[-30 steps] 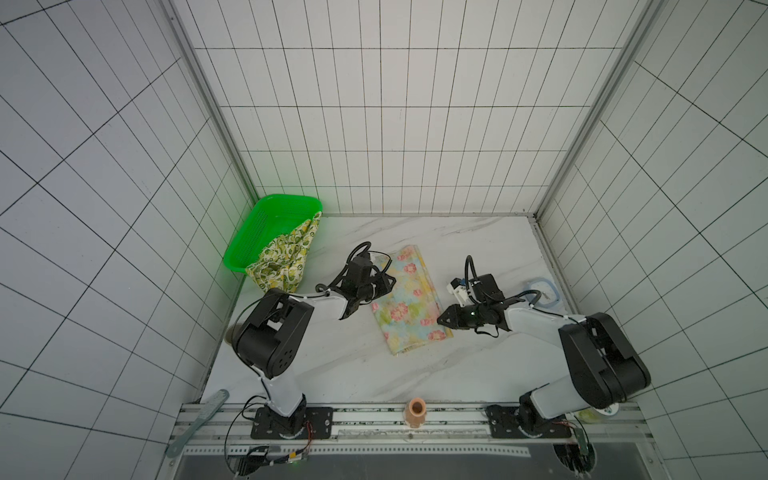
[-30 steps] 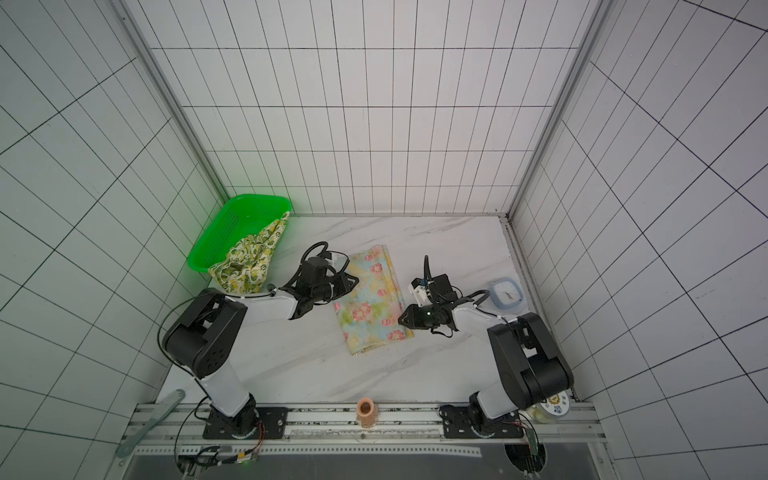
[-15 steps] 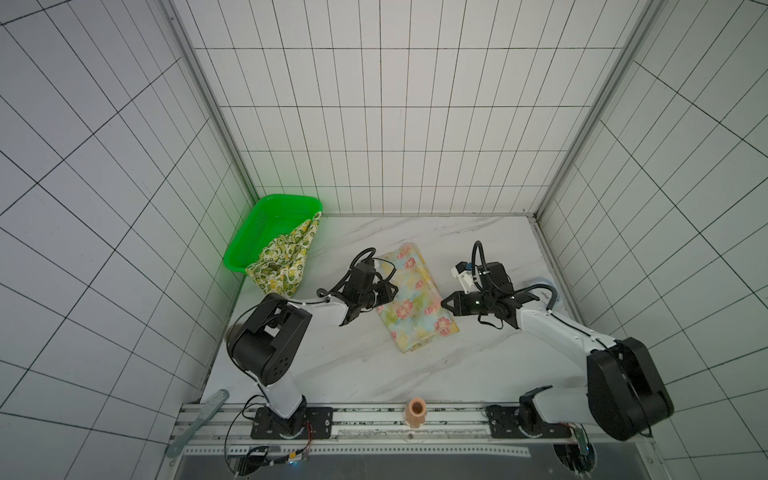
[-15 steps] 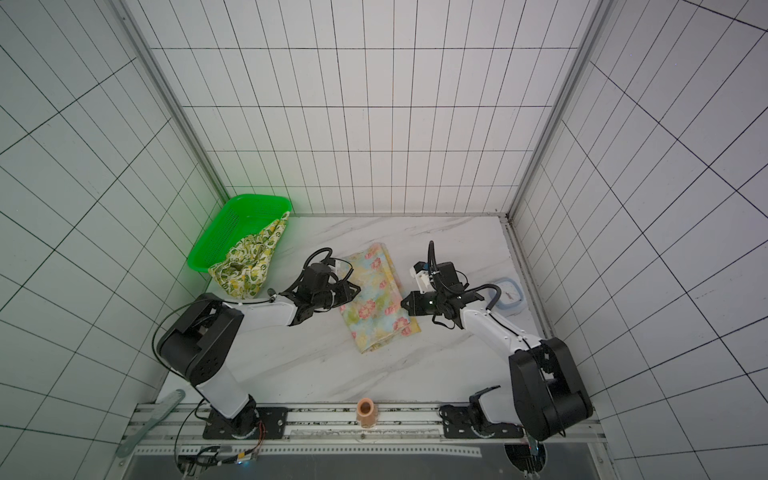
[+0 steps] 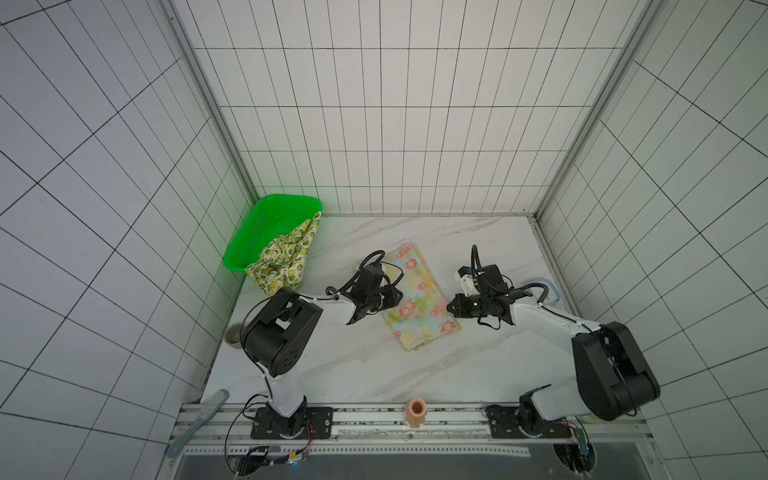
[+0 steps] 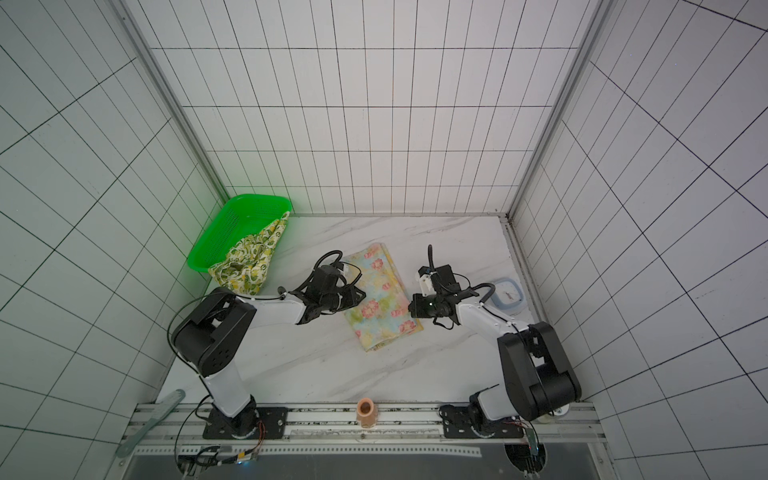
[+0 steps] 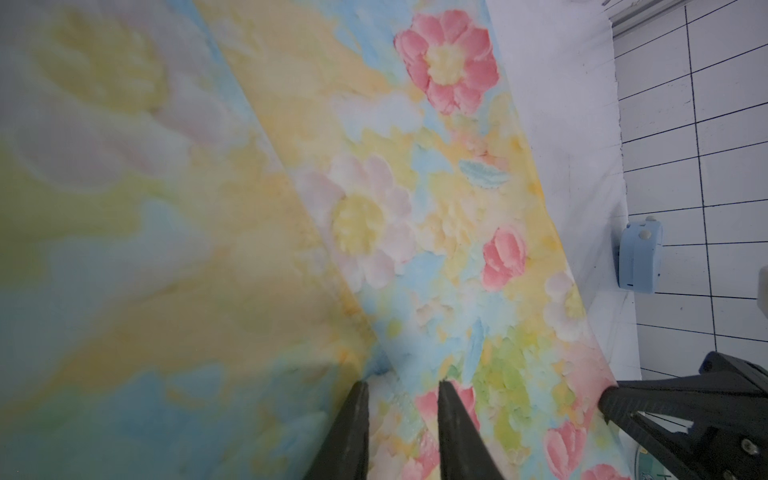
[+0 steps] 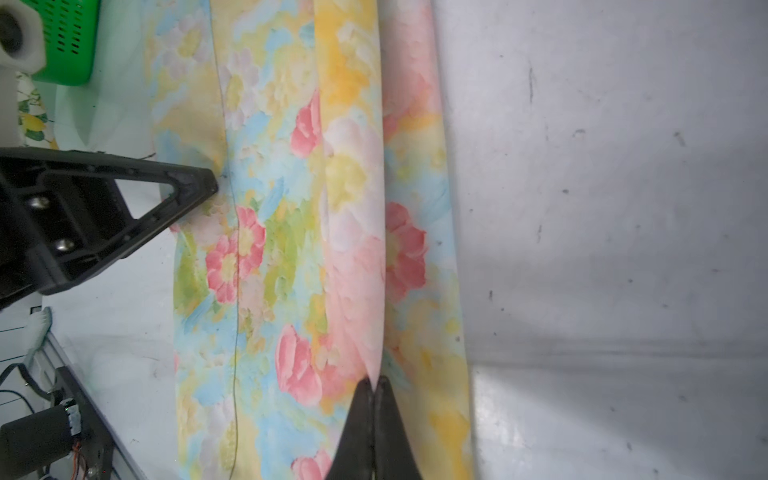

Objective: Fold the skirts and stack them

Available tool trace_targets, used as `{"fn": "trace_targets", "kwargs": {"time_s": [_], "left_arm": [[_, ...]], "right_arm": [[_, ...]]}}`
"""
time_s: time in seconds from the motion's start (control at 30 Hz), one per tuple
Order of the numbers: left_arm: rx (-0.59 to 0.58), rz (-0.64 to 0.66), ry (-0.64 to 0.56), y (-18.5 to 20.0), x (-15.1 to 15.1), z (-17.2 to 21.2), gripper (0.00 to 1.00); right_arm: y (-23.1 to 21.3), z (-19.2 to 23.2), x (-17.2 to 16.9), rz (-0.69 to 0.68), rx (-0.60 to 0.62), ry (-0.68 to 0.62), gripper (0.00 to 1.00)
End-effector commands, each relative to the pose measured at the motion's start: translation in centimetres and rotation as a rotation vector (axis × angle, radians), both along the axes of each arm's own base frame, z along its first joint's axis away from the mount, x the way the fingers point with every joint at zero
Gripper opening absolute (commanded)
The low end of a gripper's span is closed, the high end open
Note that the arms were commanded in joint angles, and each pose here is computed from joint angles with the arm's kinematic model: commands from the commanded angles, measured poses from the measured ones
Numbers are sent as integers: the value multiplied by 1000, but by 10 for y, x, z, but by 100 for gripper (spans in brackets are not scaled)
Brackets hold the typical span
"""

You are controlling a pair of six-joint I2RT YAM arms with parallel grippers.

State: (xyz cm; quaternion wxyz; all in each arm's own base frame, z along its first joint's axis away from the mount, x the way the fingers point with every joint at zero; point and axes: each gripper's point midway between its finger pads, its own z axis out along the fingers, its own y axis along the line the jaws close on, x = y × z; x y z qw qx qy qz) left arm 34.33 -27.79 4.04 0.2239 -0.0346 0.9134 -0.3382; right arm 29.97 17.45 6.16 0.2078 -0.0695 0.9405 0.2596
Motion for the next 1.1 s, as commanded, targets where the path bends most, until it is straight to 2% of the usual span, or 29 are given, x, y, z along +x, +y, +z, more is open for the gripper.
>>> {"fn": "trace_targets", "kwargs": {"time_s": [0.0,0.3,0.4,0.43,0.47,0.5,0.53,0.57,0.63,0.8,1.07], "left_arm": [[21,5,-13,1,4,-2,29],[49,2,9,5,0,-13,28],[49,-1,10,4,0,-13,28],[44,-4,6,3,1,-10,28],[38,-6,-6,2,3,-4,28],[35,-9,-20,0,6,2,28],[33,-11,-42,-2,12,11,29],[32,-16,-65,-5,20,21,30],[24,-41,-100,-13,36,37,33],[26,-77,-147,-30,82,57,42],[97,-60,-119,-34,153,41,48]], "right_arm": [[-10,-14,0,-28,-38,16,0],[-22,-25,-2,-72,-88,15,0],[-18,-24,-5,-52,-61,24,0],[-15,-21,-5,-40,-44,20,5],[-12,-17,-6,-28,-25,16,20],[-9,-12,-6,-20,-10,4,28],[-7,-7,-6,-11,5,-7,37],[-5,0,-6,-1,22,-22,42],[-1,10,-8,20,45,-40,47],[-1,12,-14,44,45,-23,48],[-3,8,-19,26,41,-4,47]]}}
